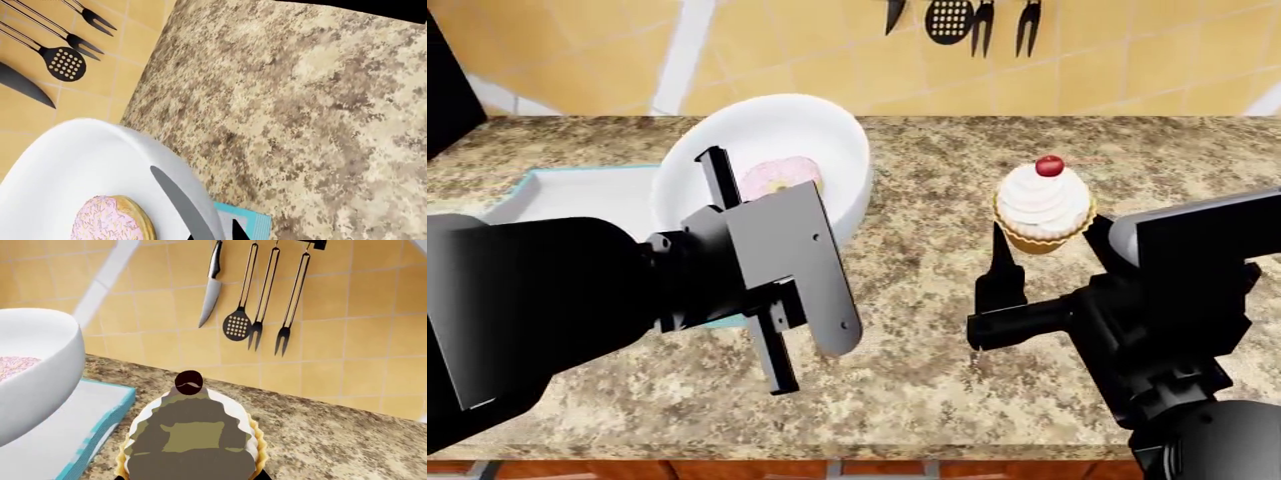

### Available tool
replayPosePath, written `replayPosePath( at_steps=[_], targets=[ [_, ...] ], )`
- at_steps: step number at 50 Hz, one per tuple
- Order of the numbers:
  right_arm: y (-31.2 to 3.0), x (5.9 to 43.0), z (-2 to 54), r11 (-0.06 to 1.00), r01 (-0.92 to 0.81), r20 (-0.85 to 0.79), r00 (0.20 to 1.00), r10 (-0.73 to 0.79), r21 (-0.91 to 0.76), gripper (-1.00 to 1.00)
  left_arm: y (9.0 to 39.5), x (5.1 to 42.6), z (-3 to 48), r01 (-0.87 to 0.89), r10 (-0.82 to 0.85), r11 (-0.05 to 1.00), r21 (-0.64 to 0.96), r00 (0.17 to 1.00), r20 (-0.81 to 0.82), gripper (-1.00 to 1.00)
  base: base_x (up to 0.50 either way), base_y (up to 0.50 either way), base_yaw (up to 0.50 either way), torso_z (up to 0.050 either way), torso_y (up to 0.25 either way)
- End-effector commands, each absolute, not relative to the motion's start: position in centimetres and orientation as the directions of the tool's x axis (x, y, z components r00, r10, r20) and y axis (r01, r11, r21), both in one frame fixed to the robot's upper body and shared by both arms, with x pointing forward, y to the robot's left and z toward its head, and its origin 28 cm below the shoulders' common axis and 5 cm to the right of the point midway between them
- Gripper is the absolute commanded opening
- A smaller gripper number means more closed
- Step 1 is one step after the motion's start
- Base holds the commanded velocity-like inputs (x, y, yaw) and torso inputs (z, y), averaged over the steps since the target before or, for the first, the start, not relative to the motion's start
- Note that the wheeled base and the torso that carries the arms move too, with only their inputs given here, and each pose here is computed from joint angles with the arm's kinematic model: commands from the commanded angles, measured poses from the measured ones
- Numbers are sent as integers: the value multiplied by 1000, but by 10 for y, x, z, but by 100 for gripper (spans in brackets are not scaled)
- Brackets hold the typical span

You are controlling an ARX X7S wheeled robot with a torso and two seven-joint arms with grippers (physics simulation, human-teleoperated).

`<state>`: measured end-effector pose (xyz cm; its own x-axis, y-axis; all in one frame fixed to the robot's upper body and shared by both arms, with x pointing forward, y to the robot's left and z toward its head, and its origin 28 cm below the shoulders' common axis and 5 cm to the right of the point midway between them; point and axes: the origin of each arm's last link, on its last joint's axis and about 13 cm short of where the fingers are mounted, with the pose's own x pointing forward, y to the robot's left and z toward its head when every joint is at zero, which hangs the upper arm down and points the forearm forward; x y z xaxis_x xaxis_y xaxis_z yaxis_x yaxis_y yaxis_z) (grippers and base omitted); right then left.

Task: Pick up the bowl with donut and place it on the tray. Pick up the cupcake and place it on the tray.

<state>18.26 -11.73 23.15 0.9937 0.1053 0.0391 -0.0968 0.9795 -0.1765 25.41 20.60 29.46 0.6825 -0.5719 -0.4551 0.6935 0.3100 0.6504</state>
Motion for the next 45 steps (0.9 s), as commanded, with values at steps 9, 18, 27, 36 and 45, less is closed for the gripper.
replayPosePath(
  at_steps=[9, 18, 27, 36, 45],
  targets=[
    [-118, 183, 233, 978, -93, 49, 993, 104, -187, -100, 208, 256, 302, 641, -558, 334, 691, 725, -403, -100, 0, 227, 0, 0, 1],
    [-118, 185, 234, 977, -94, 50, 993, 105, -190, -100, 208, 257, 302, 641, -557, 336, 690, 726, -403, -100, 0, 225, 0, 1, 0],
    [-118, 185, 234, 977, -94, 50, 993, 105, -189, -100, 208, 257, 302, 641, -557, 335, 690, 726, -404, -100, 0, 226, 0, 0, 1],
    [-118, 184, 232, 979, -91, 52, 993, 102, -185, -100, 207, 257, 302, 643, -556, 330, 691, 724, -408, -100, 0, 225, 0, 0, 1],
    [-119, 185, 231, 980, -92, 55, 993, 104, -179, -100, 207, 258, 300, 644, -553, 327, 691, 724, -413, -100, 0, 224, 0, 0, 1]
  ],
)
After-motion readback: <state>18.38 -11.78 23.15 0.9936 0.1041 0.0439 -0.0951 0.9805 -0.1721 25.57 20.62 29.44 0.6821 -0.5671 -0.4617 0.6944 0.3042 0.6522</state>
